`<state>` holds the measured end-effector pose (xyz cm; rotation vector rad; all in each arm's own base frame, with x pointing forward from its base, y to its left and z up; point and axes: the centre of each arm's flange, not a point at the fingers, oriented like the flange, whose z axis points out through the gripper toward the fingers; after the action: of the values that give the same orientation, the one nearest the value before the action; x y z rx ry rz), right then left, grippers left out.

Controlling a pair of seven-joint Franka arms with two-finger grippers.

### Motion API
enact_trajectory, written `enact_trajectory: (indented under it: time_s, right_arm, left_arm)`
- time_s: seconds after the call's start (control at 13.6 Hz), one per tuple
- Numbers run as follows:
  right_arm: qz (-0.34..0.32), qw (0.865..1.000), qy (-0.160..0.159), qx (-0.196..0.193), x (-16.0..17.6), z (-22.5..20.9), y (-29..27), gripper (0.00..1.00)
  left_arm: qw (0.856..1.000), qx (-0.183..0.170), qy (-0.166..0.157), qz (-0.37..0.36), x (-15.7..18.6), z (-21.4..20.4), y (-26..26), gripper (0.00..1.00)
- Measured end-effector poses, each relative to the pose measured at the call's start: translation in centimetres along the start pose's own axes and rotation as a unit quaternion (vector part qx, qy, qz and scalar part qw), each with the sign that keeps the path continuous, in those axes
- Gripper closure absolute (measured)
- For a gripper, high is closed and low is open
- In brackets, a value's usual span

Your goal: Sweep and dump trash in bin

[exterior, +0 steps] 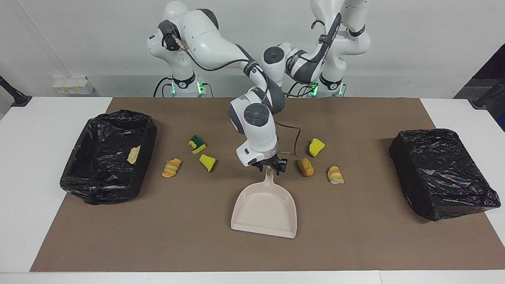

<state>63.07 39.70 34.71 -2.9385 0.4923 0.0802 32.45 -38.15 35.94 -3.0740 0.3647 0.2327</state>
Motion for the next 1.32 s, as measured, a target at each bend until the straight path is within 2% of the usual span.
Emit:
enact_trajectory:
  time_s: [0.07, 0.15, 0.29, 0.51, 0.66, 0.81, 0.95, 1.1, 1.17, 1.32]
  right_arm:
    - [-0.001, 1.0, 0.0, 0.0, 0.0, 0.0, -0.1, 0.63]
    - [-0.002, 1.0, 0.001, 0.001, 0.1, -0.2, 0.0, 0.67]
    - [-0.021, 1.0, 0.001, 0.001, 0.6, -0.9, 0.4, 0.67]
    - [-0.054, 0.999, 0.005, 0.006, 1.4, -4.0, 1.2, 0.67]
    - [-0.102, 0.995, 0.016, 0.014, 2.1, -8.3, 2.4, 0.67]
    - [-0.186, 0.983, 0.007, 0.005, 3.1, -13.1, 5.7, 0.67]
    - [-0.294, 0.956, -0.018, -0.01, 4.3, -16.1, 9.9, 0.67]
    - [-0.371, 0.927, -0.031, -0.036, 4.9, -15.9, 12.0, 0.67]
    - [-0.414, 0.908, -0.04, -0.045, 4.9, -15.2, 12.4, 0.67]
    - [-0.504, 0.859, -0.069, -0.049, 4.3, -13.4, 13.4, 0.67]
  left_arm:
    - [1.0, 0.013, -0.01, 0.006, 0.4, -1.1, -1.8, 0.74]
    - [0.999, 0.025, -0.02, 0.015, 0.6, -2.5, -4.0, 0.74]
    - [0.999, 0.033, -0.02, 0.027, 0.8, -5.9, -8.8, 0.74]
    - [0.999, 0.013, 0.006, 0.031, 1.9, -9.6, -15.9, 0.74]
    - [0.999, -0.003, 0.024, 0.043, 3.5, -10.1, -20.3, 0.74]
    - [0.998, -0.008, 0.039, 0.042, 5.4, -9.9, -24.8, 0.74]
    - [0.998, -0.006, 0.053, 0.032, 7.7, -9.0, -28.4, 0.74]
    - [0.998, -0.01, 0.068, 0.015, 9.8, -7.2, -30.9, 0.74]
    - [0.997, -0.013, 0.076, 0.005, 10.7, -6.2, -32.2, 0.74]
    - [0.996, -0.005, 0.084, 0.017, 12.0, -4.3, -34.5, 0.74]
